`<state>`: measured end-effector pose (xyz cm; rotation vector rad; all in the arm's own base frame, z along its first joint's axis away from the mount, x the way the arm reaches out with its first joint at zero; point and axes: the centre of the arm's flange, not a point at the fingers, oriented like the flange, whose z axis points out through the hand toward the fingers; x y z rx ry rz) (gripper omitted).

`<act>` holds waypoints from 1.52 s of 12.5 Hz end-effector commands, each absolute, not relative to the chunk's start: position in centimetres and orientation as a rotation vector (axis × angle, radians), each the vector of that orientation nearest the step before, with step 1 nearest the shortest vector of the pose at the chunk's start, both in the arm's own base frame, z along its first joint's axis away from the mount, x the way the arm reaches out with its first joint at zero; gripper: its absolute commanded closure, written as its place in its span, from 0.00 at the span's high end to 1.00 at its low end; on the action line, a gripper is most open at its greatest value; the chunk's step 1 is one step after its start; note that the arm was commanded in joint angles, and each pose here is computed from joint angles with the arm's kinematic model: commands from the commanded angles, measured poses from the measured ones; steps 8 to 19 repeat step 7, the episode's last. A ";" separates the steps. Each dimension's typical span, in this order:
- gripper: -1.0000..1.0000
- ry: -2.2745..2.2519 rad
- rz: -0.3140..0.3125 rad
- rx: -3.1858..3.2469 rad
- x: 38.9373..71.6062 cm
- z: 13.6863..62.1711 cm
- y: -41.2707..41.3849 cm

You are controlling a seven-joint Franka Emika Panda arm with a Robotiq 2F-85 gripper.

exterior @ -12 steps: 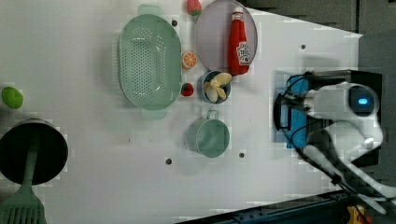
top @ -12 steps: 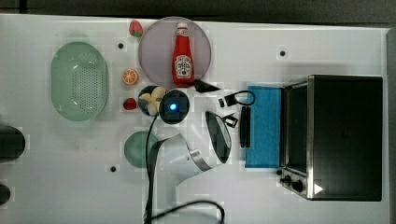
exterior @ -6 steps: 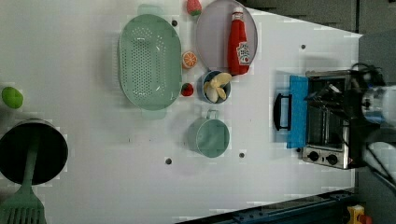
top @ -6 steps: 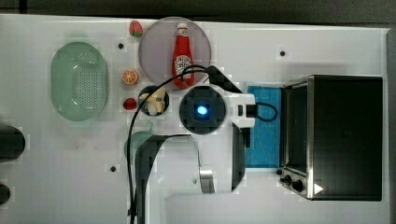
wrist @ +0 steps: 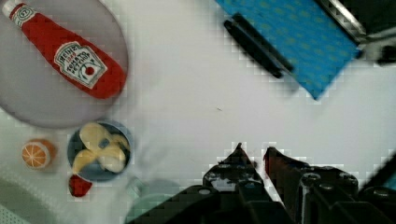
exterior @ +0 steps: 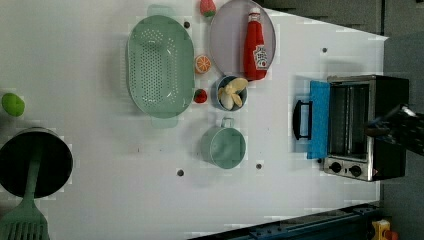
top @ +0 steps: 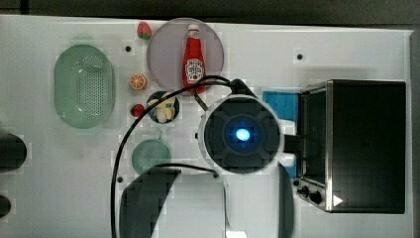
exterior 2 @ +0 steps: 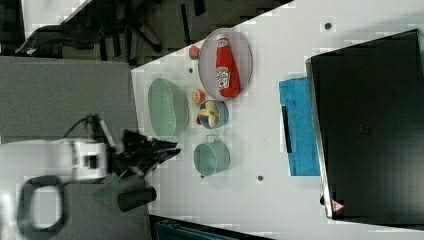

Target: Flap open oven.

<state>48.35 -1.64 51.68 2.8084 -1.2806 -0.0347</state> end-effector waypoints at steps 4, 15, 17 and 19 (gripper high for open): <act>0.18 -1.416 -0.050 2.751 47.9 58.5 -3.2; 0.18 -1.408 -0.052 2.758 48.0 58.5 -3.0; 0.18 -1.408 -0.052 2.758 48.0 58.5 -3.0; 0.18 -1.408 -0.052 2.758 48.0 58.5 -3.0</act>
